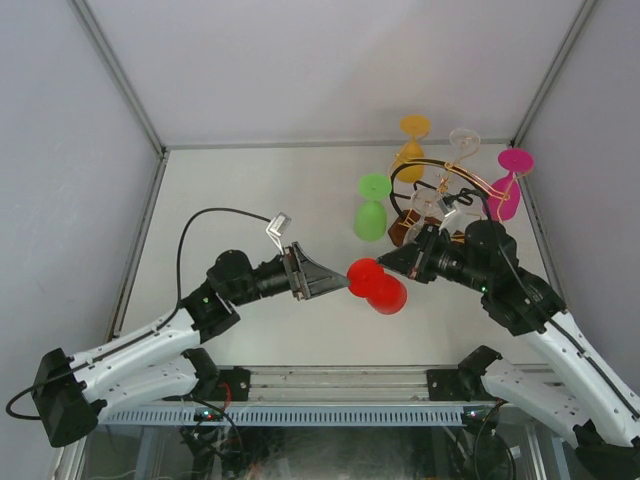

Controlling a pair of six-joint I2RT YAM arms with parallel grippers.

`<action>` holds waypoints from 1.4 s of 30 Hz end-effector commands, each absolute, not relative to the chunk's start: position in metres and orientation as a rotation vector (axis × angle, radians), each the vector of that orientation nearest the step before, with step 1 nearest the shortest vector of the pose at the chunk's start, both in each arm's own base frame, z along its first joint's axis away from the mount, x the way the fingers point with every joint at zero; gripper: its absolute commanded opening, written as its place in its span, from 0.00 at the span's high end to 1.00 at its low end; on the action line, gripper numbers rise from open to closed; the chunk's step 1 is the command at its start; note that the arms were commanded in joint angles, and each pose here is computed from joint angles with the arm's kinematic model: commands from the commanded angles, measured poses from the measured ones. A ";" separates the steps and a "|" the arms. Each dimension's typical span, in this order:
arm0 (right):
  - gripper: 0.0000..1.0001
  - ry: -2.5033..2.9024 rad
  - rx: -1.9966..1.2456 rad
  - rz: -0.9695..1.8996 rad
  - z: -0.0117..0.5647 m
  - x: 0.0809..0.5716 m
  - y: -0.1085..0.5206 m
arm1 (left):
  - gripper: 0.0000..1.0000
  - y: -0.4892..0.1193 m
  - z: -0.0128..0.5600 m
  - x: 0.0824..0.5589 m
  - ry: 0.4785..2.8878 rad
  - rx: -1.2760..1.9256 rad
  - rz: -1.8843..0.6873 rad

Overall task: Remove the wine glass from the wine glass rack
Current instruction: Place the wine glass at the center of the board.

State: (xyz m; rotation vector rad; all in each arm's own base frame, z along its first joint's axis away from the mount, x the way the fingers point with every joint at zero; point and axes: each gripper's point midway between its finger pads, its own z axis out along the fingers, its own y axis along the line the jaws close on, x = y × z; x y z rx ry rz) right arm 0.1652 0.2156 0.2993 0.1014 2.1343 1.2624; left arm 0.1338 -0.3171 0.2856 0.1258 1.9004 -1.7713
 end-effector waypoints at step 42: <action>0.33 1.919 0.141 0.888 0.340 0.185 0.154 | 1.00 -0.286 0.283 0.140 1.814 0.168 -1.542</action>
